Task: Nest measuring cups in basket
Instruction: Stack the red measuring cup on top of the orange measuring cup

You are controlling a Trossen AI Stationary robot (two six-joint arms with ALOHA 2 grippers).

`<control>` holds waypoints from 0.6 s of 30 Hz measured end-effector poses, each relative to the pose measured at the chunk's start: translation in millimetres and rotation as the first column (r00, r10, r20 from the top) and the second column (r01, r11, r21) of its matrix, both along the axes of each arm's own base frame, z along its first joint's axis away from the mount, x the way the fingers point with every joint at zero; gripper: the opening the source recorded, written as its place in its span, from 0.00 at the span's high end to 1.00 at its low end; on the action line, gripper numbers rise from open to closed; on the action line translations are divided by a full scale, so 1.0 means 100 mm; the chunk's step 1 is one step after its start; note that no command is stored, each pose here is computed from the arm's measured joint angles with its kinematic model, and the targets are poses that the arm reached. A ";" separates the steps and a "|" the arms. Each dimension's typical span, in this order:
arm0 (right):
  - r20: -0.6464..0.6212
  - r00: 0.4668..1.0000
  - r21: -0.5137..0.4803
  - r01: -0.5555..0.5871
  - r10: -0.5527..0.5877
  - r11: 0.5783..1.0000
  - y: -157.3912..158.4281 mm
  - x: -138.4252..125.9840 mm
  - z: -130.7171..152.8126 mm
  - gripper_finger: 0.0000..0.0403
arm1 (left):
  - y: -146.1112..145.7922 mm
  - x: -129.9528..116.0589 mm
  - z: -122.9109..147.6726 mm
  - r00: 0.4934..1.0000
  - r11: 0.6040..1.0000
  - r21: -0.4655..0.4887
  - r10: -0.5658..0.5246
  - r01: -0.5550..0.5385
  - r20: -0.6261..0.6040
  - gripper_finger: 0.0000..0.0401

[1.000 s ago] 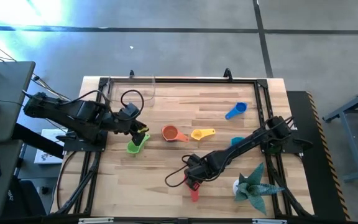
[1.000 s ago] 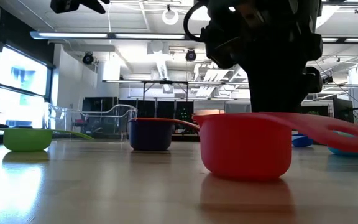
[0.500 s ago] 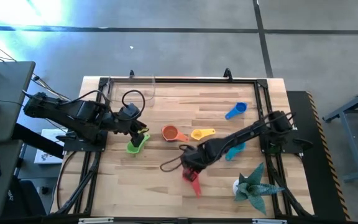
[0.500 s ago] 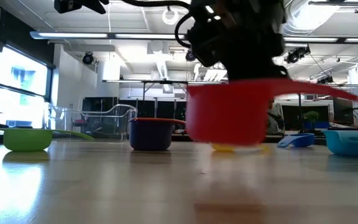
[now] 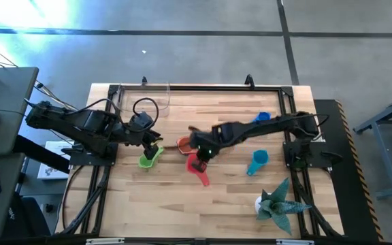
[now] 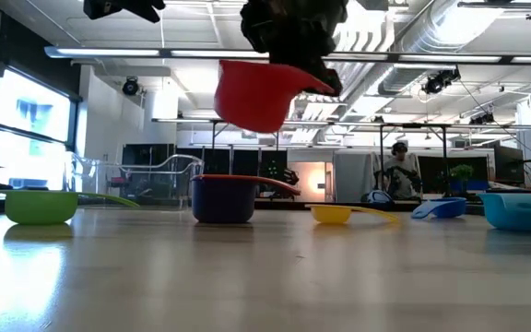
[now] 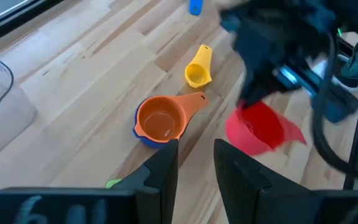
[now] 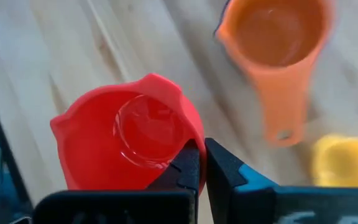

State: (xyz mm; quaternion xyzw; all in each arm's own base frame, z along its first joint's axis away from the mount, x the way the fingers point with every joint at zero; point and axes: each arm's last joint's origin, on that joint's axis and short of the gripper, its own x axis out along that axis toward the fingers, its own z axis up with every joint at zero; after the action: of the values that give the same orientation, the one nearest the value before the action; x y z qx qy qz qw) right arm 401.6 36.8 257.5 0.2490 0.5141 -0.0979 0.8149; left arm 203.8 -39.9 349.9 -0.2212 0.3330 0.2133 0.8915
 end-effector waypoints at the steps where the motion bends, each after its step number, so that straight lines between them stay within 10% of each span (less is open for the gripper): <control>1: 0.010 1.000 -0.013 -0.007 0.008 1.000 -0.07 0.01 0.05 1.00 | 0.00 0.00 0.00 1.000 1.000 0.000 0.000 0.000 0.000 0.77; 18: 0.072 0.934 -0.305 -0.313 0.349 0.899 -0.94 0.05 0.32 1.00 | 0.03 0.01 0.00 0.967 0.944 -0.236 0.251 -0.232 0.053 0.77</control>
State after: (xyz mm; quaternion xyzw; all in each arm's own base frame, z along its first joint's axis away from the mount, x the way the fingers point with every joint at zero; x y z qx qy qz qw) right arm 406.4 -57.4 289.7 0.0419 0.4770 -0.0159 0.8777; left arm 204.4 -37.3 350.0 -0.3698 0.2887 0.2721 0.8402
